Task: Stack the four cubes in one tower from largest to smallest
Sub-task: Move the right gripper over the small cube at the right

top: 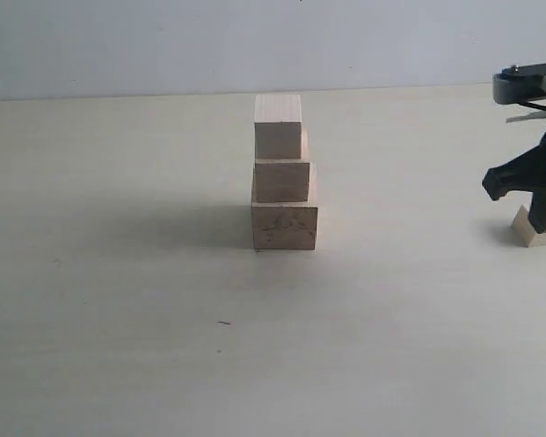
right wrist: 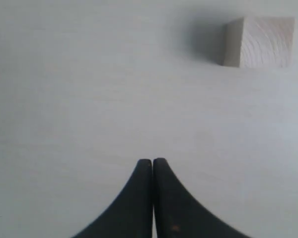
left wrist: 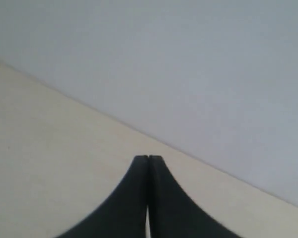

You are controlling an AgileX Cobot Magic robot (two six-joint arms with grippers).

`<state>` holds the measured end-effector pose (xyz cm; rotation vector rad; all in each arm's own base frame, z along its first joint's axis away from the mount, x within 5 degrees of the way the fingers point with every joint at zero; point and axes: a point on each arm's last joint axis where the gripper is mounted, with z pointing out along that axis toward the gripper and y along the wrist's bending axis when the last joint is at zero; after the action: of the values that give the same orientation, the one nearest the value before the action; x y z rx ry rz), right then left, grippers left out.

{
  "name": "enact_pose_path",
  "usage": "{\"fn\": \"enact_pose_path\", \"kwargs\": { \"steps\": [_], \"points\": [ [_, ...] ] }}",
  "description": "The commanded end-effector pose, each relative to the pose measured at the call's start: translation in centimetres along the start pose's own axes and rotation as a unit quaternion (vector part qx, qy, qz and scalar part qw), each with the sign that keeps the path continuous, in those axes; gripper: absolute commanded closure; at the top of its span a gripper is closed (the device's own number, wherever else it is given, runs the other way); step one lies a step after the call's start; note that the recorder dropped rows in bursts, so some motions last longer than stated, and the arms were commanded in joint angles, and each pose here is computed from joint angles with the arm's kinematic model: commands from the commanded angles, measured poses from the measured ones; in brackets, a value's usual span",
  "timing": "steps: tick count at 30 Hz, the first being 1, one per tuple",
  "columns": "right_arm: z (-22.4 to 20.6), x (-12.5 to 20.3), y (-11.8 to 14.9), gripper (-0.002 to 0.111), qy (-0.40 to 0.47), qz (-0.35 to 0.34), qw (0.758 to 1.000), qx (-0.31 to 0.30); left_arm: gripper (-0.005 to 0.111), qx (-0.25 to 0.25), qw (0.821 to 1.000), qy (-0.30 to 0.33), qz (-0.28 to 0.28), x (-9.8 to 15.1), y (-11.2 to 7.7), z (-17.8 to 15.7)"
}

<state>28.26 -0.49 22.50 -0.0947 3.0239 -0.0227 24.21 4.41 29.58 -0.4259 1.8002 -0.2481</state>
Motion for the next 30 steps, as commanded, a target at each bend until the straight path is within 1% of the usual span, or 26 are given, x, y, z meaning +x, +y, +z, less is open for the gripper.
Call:
{"fn": "enact_pose_path", "kwargs": {
  "steps": [1, 3, 4, 6, 8, 9, 11, 13, 15, 19, 21, 22, 24, 26, 28, 30],
  "points": [
    [0.3, -0.5, -0.9, 0.108, -0.016, 0.002, 1.000, -0.001, 0.107, 0.057, 0.997, -0.053, 0.027, 0.8, -1.3, -4.9],
    [0.3, -1.0, -1.0, 0.108, -0.042, 0.002, 0.999, 0.002, 0.107, 0.058, 0.993, -0.100, 0.038, 0.5, -1.8, -8.0],
    [0.3, -1.1, -1.0, 0.108, -0.046, 0.002, 0.999, 0.002, 0.107, 0.043, 0.989, -0.136, 0.039, 0.1, -1.9, -10.2],
    [0.4, -1.2, -1.0, 0.106, -0.047, 0.002, 0.999, 0.002, 0.107, 0.026, 0.982, -0.184, 0.040, -0.4, -2.0, -13.0],
    [0.8, -1.3, -1.0, 0.102, -0.046, 0.002, 0.999, 0.002, 0.107, 0.001, 0.976, -0.216, 0.042, -0.6, -1.8, -15.0],
    [1.1, -1.4, -1.0, 0.099, -0.041, 0.004, 0.999, 0.002, 0.107, -0.021, 0.972, -0.230, 0.040, -0.4, -1.5, -16.1],
    [1.7, -1.5, -1.1, 0.094, -0.031, 0.005, 1.000, 0.001, 0.107, -0.048, 0.969, -0.238, 0.049, 0.2, -0.9, -17.0],
    [2.4, -1.6, -1.1, 0.089, -0.023, 0.014, 1.000, -0.001, 0.107, -0.074, 0.971, -0.221, 0.049, 1.4, -0.1, -16.7],
    [2.9, -1.8, -1.1, 0.085, -0.022, 0.024, 0.999, -0.001, 0.107, -0.080, 0.978, -0.188, 0.042, 3.1, 0.7, -15.8],
    [3.3, -1.7, -1.8, 0.079, -0.009, 0.047, 0.999, -0.001, 0.107, -0.070, 0.989, -0.124, 0.045, 6.8, 1.8, -14.2],
    [3.5, -1.4, -2.7, 0.074, 0.007, 0.063, 0.998, 0.000, 0.107, -0.043, 0.992, -0.105, 0.051, 8.1, 1.7, -14.1],
    [3.6, -1.2, -3.1, 0.072, 0.013, 0.075, 0.997, 0.000, 0.107, -0.023, 0.993, -0.106, 0.054, 8.3, 1.4, -14.3],
    [3.8, -0.8, -4.2, 0.065, 0.034, 0.099, 0.994, -0.001, 0.107, 0.019, 0.990, -0.128, 0.058, 8.0, 0.7, -15.3],
    [3.8, -0.3, -5.0, 0.059, 0.050, 0.120, 0.992, -0.004, 0.107, 0.049, 0.983, -0.164, 0.070, 7.3, 0.2, -16.6],
    [3.7, -0.2, -5.2, 0.055, 0.054, 0.132, 0.990, -0.013, 0.107, 0.060, 0.974, -0.201, 0.088, 6.9, 0.2, -17.9],
    [3.8, -0.3, -5.2, 0.055, 0.049, 0.127, 0.991, -0.013, 0.107, 0.047, 0.969, -0.225, 0.095, 7.1, 0.7, -18.8]
  ]
}}
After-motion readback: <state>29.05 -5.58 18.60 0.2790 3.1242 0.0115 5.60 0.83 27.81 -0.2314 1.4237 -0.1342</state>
